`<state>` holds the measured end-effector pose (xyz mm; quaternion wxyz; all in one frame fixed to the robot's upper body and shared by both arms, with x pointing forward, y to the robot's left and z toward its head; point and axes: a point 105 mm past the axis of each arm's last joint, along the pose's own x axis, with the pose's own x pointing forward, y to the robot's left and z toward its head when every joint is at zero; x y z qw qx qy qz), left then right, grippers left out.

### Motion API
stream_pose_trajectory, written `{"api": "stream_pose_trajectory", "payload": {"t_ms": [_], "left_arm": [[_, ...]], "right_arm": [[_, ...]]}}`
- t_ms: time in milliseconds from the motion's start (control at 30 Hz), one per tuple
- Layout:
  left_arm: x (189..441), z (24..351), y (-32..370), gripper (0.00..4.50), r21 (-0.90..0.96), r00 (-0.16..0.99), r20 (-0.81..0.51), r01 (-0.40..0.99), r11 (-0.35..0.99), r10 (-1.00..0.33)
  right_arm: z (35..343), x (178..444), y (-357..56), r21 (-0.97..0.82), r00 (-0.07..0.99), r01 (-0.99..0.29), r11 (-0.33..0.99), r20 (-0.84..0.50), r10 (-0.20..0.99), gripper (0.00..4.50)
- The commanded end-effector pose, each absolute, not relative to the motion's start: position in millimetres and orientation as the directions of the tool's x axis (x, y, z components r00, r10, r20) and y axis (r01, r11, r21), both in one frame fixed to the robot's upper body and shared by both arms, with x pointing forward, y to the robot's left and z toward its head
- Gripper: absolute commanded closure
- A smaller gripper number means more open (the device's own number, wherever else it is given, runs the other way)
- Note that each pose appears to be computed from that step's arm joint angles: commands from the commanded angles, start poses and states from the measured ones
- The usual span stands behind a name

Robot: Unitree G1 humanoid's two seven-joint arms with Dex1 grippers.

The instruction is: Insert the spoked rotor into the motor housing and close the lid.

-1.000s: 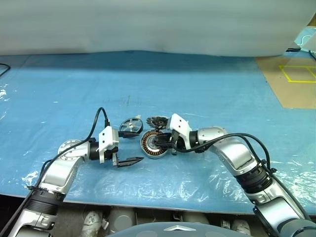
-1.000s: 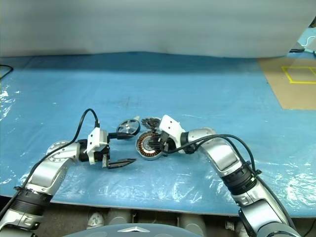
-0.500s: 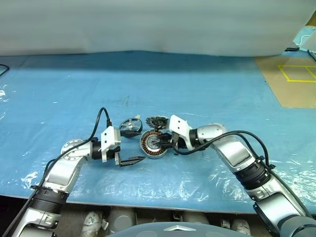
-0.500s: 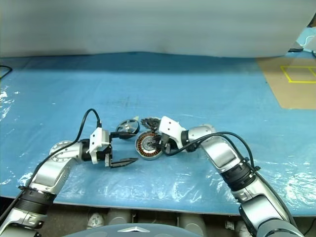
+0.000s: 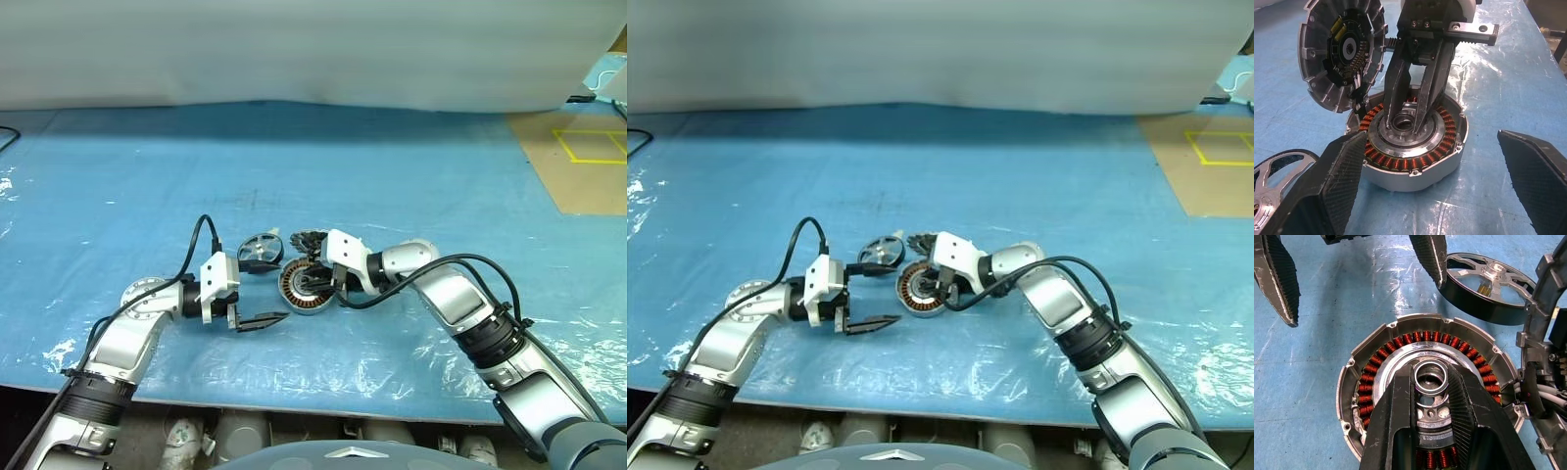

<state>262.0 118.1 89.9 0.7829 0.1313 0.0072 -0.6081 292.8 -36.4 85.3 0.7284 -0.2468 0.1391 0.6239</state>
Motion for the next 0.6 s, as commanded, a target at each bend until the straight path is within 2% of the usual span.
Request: {"api": "stream_pose_trajectory", "payload": {"t_ms": [33,600], "left_arm": [[261.3,97.4,116.2,0.00,0.225,0.257,-0.145,0.949,0.221,-0.955],[262.0,96.6,115.8,0.00,0.228,0.249,-0.152,0.950,0.211,-0.956]], "right_arm": [[92.3,294.8,-39.6,-0.211,0.190,-0.973,0.092,-0.508,0.840,3.93],[94.6,295.4,-43.2,-0.211,0.198,-0.972,0.103,-0.501,0.842,3.93]]}}
